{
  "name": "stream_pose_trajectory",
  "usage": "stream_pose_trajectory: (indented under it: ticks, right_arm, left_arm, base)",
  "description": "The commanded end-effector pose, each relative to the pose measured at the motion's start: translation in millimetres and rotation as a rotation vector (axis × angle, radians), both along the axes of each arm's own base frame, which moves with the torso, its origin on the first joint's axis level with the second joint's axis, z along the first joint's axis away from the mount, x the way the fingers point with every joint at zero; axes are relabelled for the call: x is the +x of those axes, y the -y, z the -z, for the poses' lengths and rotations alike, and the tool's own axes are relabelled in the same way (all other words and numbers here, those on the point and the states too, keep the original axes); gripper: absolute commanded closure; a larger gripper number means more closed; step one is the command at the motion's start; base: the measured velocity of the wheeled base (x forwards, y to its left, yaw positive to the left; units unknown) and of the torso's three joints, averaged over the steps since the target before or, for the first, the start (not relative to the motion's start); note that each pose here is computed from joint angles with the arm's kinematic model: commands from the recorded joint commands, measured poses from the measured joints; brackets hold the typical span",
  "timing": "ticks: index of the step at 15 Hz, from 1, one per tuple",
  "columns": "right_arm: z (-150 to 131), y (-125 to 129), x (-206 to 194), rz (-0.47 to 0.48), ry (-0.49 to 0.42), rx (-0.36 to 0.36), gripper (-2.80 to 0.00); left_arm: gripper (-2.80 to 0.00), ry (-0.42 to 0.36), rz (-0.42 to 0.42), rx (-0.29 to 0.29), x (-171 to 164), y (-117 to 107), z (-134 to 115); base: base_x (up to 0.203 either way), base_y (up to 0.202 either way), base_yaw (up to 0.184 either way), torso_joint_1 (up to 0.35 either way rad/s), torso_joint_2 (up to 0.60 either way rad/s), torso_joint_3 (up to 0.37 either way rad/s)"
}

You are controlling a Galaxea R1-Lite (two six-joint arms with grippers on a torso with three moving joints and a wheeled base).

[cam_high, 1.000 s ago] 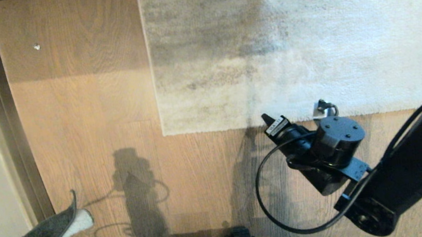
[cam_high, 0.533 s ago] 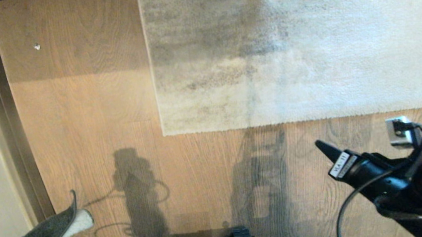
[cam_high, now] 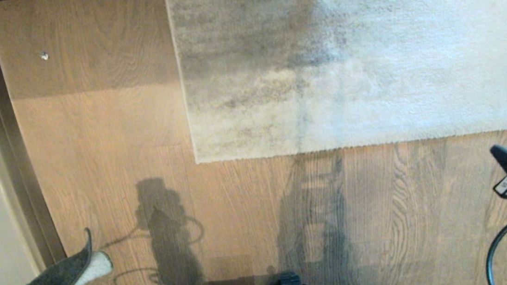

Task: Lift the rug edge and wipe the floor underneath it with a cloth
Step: Put down the rag

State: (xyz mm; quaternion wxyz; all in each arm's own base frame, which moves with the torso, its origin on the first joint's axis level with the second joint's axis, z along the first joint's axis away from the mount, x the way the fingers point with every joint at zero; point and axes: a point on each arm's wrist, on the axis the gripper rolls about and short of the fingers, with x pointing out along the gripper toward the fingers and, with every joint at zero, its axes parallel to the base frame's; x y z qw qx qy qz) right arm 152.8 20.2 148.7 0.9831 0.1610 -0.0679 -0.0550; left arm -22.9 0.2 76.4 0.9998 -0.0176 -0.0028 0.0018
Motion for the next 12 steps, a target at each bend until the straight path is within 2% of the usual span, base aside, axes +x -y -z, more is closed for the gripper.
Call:
stream_pose_trajectory:
  ticks: [1, 4, 6, 9, 12]
  right_arm:
    - [-18, 15, -15, 0.094, 0.130, -0.010, 0.00]
    - [-26, 28, -31, 0.192, 0.169, -0.047, 0.00]
    - [-27, 30, -41, 0.210, 0.164, -0.058, 0.00]
    - [-28, 28, -60, 0.158, 0.163, -0.099, 0.00]
    - [-25, 27, -73, 0.111, 0.112, -0.117, 0.00]
  left_arm:
    - [0.00, 0.001, -0.001, 0.000, 0, 0, 0]
    - [0.00, 0.001, -0.001, -0.001, 0, 0, 0]
    - [0.00, 0.001, 0.001, 0.000, 0, 0, 0]
    - [0.00, 0.001, 0.000, 0.000, 0, 0, 0]
    - [0.00, 0.001, 0.000, 0.000, 0, 0, 0]
  base:
    - [0.000, 0.000, 0.000, 0.000, 0.00, 0.000]
    - [0.000, 0.000, 0.000, 0.000, 0.00, 0.000]
    - [0.000, 0.000, 0.000, 0.000, 0.00, 0.000]
    - [0.000, 0.000, 0.000, 0.000, 0.00, 0.000]
    - [0.000, 0.000, 0.000, 0.000, 0.00, 0.000]
